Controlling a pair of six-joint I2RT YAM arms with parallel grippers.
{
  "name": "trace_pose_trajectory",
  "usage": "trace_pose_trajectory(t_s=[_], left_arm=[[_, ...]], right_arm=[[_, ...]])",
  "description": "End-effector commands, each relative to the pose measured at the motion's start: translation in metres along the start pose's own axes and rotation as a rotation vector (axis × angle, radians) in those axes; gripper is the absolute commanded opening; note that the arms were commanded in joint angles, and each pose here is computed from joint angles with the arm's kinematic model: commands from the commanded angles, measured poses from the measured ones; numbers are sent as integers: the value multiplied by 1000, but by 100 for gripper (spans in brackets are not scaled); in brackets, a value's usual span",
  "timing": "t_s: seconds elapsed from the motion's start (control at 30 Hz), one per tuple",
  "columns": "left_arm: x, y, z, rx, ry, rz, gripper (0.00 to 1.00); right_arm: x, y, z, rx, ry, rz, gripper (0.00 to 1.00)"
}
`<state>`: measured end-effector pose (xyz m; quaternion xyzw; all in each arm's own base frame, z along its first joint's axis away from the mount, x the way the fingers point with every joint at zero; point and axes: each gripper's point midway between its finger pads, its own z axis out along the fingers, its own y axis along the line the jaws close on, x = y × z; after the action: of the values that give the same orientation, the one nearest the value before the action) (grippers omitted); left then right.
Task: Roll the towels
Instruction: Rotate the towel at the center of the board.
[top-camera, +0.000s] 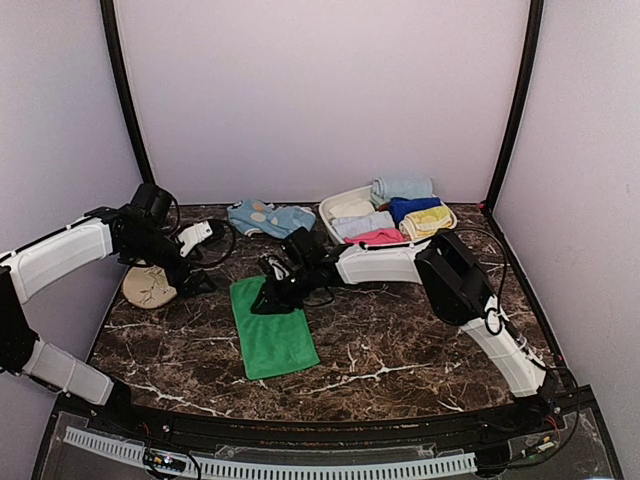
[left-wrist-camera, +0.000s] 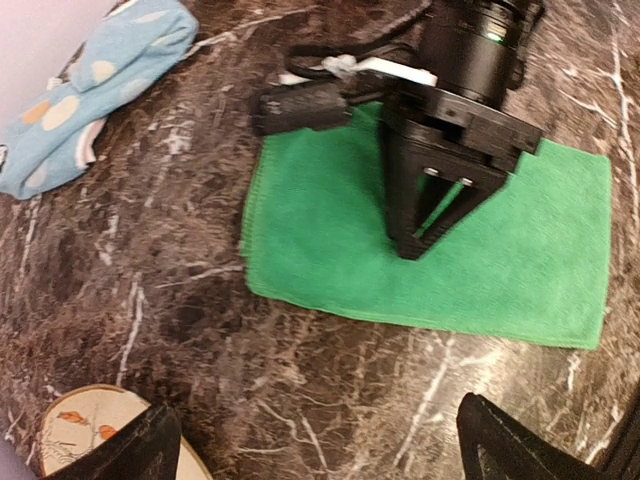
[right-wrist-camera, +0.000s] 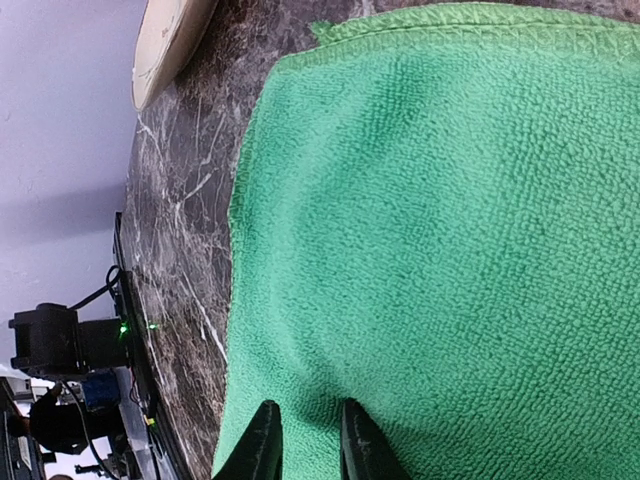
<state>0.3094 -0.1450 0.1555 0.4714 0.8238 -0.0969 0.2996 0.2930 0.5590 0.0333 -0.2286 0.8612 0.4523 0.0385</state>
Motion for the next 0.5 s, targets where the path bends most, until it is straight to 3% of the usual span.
trace_pose_trajectory(t_s=[0.0,0.23,0.47], left_arm=[[15,-47,-11,193,2,59,99],[28,-62,-9,280,59,39,99],[36,-92,-4,380,87,82,99]], right_arm=[[0,-53,20,117,-76,101,21],[-73,-45,-3,68,-377,163,23],[-117,-19,-23,36,-526,136,24]])
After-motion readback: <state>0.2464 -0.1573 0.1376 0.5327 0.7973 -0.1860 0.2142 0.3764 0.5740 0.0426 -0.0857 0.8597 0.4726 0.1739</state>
